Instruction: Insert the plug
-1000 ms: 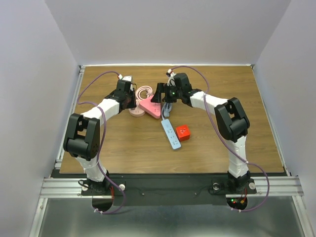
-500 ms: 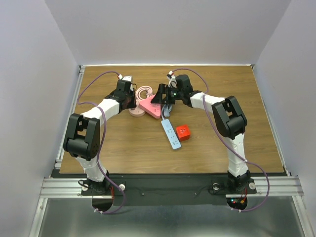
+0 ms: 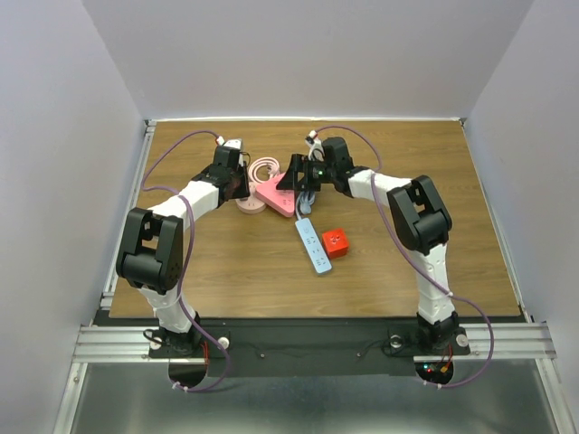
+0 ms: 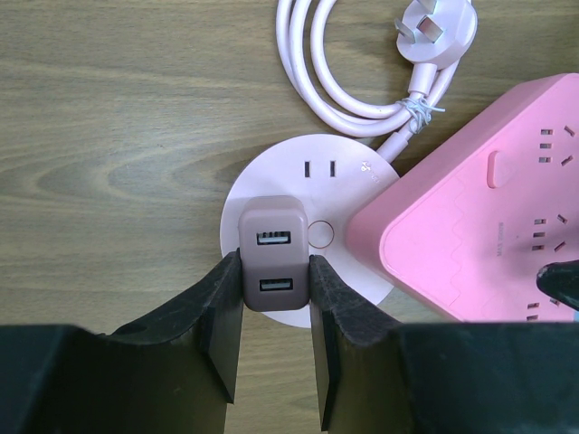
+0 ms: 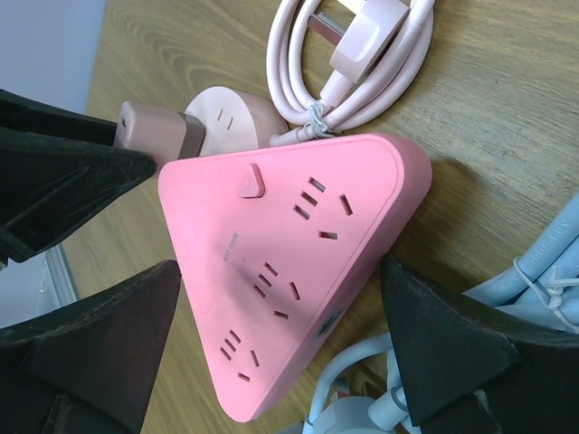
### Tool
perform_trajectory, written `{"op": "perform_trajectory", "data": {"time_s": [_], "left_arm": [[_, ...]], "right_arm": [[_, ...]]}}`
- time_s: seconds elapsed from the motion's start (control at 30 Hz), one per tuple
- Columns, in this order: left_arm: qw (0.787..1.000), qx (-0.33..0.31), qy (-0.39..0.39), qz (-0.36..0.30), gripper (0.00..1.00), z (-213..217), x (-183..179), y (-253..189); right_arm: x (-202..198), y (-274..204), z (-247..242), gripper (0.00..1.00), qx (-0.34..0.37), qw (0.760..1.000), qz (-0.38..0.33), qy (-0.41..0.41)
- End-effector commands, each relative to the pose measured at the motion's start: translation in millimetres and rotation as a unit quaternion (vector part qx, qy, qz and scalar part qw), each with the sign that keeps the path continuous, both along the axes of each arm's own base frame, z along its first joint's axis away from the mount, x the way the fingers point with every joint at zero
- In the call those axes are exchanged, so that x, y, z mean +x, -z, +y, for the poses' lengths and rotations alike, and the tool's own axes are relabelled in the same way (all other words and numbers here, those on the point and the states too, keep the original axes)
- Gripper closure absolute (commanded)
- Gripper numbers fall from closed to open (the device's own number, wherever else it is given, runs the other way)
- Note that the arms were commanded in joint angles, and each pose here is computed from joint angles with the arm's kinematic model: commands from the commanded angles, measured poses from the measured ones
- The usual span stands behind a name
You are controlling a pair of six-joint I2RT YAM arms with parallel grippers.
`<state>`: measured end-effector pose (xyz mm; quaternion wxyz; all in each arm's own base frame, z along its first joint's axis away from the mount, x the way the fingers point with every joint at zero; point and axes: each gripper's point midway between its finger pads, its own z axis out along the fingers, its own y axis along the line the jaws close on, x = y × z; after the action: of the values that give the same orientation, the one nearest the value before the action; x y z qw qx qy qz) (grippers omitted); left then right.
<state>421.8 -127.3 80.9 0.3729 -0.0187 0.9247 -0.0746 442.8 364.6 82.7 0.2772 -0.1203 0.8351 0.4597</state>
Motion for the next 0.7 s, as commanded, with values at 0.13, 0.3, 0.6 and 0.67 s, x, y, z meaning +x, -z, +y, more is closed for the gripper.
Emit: {"op": "perform_trajectory", "data": {"time_s": [0.13,0.3,0.6,0.67], "left_arm": [[1.000,-0.008,0.014,0.023,1.00,-5.9,-8.7,6.1],[1.000,-0.008,0.014,0.022,1.00,-5.9,-8.7,5.5],[1.000,-0.009,0.014,0.020,1.00,-5.9,-8.4,2.9],[1.000,-0.008,0.015,0.019,1.00,-5.7,-8.9,3.3]], "right_arm": [[-32.4,25.0,37.9,0.05,0.005,0.998,0.038,-0.054],[-30.5,27.4,45.9,0.06,0.000,0.998,0.041,-0.048],[-37.6,39.9,41.6,0.05,-0.019,0.996,0.075,-0.035],[-42.6,42.5,47.6,0.05,-0.024,0.996,0.072,-0.039]]}}
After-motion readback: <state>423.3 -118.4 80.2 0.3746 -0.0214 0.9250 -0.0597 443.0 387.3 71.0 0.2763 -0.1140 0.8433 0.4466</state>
